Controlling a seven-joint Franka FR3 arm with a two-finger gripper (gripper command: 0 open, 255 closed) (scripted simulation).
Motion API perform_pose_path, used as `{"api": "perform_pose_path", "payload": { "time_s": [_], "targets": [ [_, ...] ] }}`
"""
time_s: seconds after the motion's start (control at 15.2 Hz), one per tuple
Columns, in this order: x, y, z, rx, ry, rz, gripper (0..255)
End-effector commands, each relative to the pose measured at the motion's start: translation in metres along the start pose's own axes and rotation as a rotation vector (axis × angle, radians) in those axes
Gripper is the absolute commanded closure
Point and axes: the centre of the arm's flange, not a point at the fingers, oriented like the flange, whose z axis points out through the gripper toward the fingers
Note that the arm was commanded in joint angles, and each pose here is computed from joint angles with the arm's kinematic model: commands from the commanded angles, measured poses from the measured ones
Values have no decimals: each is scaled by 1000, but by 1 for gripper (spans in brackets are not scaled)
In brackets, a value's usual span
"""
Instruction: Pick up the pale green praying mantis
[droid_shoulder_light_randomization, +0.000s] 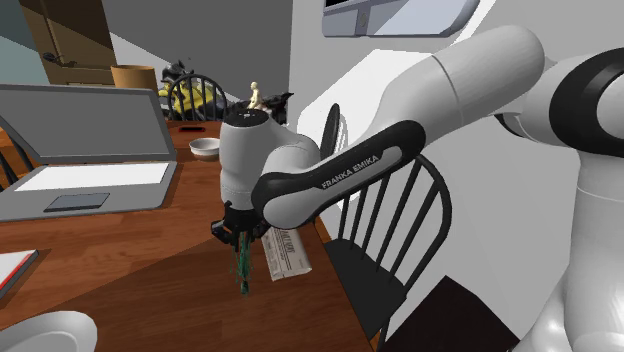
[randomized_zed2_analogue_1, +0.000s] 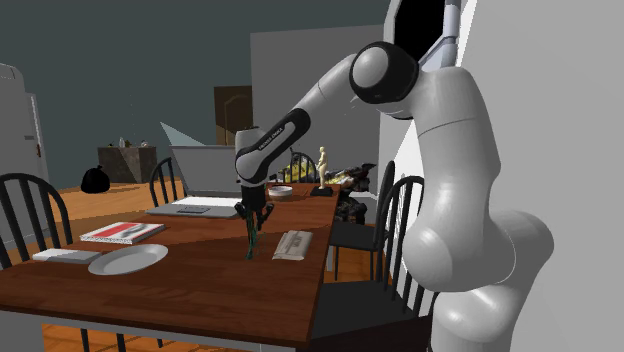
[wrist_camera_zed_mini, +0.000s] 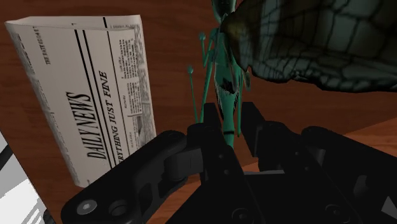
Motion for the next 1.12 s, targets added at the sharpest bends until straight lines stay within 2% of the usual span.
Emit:
{"api": "perform_pose_path", "payload": {
  "time_s": [0.0, 1.06],
  "targets": [
    [0, 0, 1, -2, -1, 0, 255],
    [17, -2, -78, -2, -1, 0, 255]
  ]
}}
